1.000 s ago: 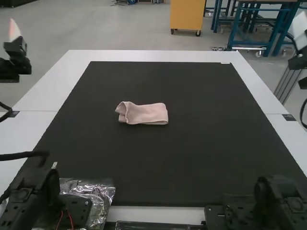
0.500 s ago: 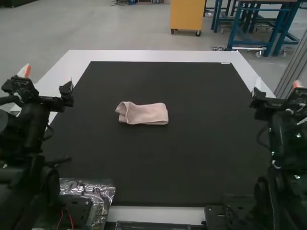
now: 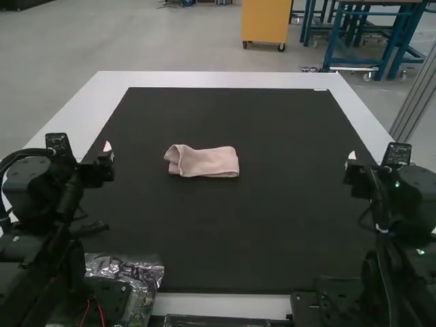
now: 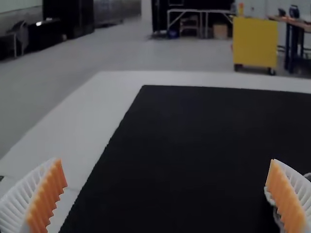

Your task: Fold the towel.

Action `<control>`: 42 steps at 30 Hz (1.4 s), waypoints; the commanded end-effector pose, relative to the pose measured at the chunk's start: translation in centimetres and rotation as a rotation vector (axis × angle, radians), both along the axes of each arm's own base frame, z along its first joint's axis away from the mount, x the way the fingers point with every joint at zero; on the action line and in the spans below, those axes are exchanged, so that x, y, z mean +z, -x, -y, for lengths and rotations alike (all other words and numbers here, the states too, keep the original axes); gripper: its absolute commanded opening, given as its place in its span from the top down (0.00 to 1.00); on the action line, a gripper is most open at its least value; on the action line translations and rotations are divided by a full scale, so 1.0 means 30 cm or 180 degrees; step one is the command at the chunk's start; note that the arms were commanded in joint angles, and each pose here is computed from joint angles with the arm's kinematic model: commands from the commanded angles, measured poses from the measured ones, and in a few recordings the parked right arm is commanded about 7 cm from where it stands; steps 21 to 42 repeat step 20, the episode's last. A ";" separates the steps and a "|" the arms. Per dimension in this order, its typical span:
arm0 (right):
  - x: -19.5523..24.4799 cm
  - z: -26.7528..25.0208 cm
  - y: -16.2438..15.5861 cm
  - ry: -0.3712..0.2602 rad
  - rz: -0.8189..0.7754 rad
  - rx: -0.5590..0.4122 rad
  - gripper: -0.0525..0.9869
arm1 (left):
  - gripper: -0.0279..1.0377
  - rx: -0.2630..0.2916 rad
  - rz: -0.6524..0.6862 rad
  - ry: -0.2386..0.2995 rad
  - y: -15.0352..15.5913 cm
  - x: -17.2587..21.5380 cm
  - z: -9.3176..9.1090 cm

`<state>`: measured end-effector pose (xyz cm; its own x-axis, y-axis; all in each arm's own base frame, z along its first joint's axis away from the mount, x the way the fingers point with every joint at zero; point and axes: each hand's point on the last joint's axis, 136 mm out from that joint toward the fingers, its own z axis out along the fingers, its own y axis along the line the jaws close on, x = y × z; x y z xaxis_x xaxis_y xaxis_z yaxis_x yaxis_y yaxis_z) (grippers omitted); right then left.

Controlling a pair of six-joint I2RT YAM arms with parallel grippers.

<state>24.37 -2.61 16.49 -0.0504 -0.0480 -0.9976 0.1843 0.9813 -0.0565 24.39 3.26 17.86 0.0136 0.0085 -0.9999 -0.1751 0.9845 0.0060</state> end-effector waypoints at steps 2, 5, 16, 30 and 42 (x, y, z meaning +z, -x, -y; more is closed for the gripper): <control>-0.011 -0.035 -0.005 -0.0056 -0.0014 0.0214 0.08 | 0.06 0.0097 0.0028 0.0164 0.003 -0.006 -0.020; -0.029 -0.095 -0.008 -0.0067 -0.0087 0.0545 0.08 | 0.06 0.0097 0.0024 0.0197 0.003 -0.008 -0.020; -0.030 -0.095 -0.008 -0.0067 -0.0092 0.0545 0.08 | 0.06 0.0097 0.0015 0.0198 0.002 -0.012 -0.020; -0.029 -0.095 -0.008 -0.0067 -0.0087 0.0545 0.08 | 0.06 0.0097 0.0019 0.0198 0.003 -0.009 -0.020; -0.029 -0.095 -0.008 -0.0067 -0.0087 0.0545 0.08 | 0.06 0.0097 0.0019 0.0198 0.003 -0.009 -0.020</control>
